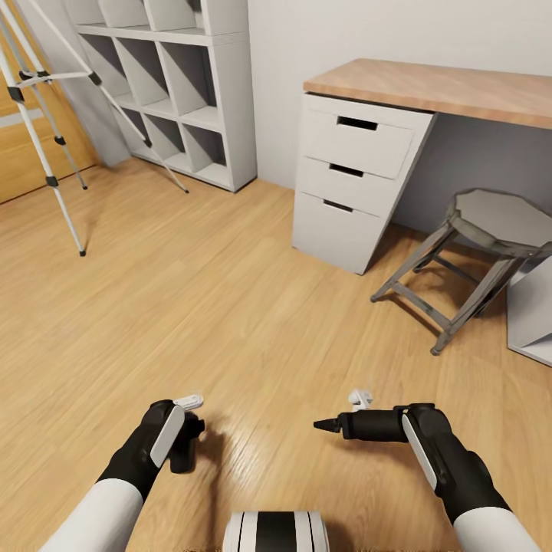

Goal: Attach the digital camera to the camera tripod in the bedroom.

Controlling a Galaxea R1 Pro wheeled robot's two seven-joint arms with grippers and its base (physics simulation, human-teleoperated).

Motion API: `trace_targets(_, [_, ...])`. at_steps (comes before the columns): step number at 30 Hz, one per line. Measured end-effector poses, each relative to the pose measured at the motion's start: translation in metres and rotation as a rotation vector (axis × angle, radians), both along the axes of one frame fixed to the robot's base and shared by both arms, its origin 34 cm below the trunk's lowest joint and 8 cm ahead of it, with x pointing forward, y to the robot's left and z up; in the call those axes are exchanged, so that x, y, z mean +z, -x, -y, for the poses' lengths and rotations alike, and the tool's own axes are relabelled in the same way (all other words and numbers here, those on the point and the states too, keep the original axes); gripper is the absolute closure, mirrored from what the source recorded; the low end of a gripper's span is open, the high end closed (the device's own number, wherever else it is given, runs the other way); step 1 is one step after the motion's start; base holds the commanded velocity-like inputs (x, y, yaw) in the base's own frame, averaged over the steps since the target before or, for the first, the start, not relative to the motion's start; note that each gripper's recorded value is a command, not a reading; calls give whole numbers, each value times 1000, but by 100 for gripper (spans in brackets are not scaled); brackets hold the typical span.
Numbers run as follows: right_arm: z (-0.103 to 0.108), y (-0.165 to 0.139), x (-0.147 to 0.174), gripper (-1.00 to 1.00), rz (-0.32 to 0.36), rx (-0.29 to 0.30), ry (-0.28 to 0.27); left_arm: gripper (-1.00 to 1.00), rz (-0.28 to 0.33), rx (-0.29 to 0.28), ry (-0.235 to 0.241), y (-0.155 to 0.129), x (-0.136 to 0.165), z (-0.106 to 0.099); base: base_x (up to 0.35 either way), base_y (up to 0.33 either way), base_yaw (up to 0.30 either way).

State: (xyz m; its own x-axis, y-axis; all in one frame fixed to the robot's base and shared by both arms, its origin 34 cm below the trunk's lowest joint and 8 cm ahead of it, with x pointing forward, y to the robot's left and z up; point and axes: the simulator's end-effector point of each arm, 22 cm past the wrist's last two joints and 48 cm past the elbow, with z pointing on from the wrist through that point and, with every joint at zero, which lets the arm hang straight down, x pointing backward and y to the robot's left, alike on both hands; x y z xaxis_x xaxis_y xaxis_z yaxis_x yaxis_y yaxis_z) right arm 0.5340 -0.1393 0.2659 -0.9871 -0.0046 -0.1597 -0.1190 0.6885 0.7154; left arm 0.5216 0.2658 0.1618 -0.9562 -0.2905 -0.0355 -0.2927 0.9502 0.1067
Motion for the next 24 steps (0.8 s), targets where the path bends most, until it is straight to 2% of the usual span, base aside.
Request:
trace_targets(6, [-1, 6, -11, -100, -25, -1, -6, -100, -22, 0, 4, 8, -11, 1, 0, 0, 0])
trace_targets(15, [-5, 18, -19, -100, -87, -3, -56, -100, -59, 0, 4, 21, -28, 1, 0, 0, 0])
trace_targets(16, [-18, 22, 9, -100, -109, 13, -216, -100, -63, 0, 4, 22, -30, 1, 0, 0, 0])
trace_targets(19, [-16, 26, 10, -100, -126, 18, -249, -100, -75, 0, 4, 27, -35, 1, 0, 0, 0])
trace_targets(24, [-13, 31, 4, -100, -149, 17, -260, -100, -96, 0, 4, 34, -44, 1, 0, 0, 0])
